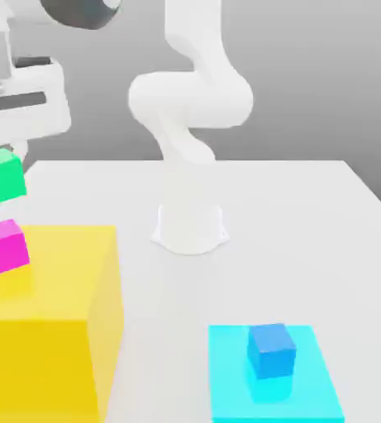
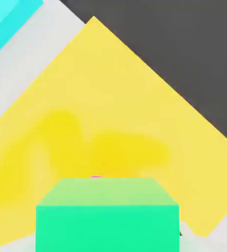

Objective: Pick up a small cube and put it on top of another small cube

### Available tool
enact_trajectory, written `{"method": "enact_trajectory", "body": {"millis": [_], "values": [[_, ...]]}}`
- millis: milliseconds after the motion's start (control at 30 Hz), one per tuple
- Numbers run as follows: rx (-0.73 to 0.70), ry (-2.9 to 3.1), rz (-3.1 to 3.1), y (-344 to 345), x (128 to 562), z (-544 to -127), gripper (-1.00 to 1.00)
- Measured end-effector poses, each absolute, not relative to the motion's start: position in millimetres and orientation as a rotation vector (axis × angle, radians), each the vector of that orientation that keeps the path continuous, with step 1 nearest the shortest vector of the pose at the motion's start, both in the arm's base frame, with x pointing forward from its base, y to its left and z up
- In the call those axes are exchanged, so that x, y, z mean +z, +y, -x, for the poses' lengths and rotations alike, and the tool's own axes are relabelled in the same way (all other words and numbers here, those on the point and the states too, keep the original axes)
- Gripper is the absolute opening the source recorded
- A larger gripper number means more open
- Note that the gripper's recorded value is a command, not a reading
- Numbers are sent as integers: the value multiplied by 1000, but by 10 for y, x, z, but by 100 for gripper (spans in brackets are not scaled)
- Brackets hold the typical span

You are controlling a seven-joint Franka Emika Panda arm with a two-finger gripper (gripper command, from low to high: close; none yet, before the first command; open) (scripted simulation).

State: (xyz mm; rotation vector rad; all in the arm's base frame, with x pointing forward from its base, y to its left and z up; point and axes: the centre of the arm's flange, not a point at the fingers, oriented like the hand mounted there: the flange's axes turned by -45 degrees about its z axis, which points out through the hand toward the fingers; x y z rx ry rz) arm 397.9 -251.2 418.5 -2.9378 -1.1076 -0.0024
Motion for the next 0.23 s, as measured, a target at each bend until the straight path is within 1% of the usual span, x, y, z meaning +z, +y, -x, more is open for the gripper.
{"method": "enact_trajectory", "body": {"millis": [33,67,233], "values": [[-2,-1105,2938,-2524,4050,-3969,-100],[-1,-1103,2939,-2530,3922,-3958,100],[-1,-1103,2939,-2530,3922,-3958,100]]}}
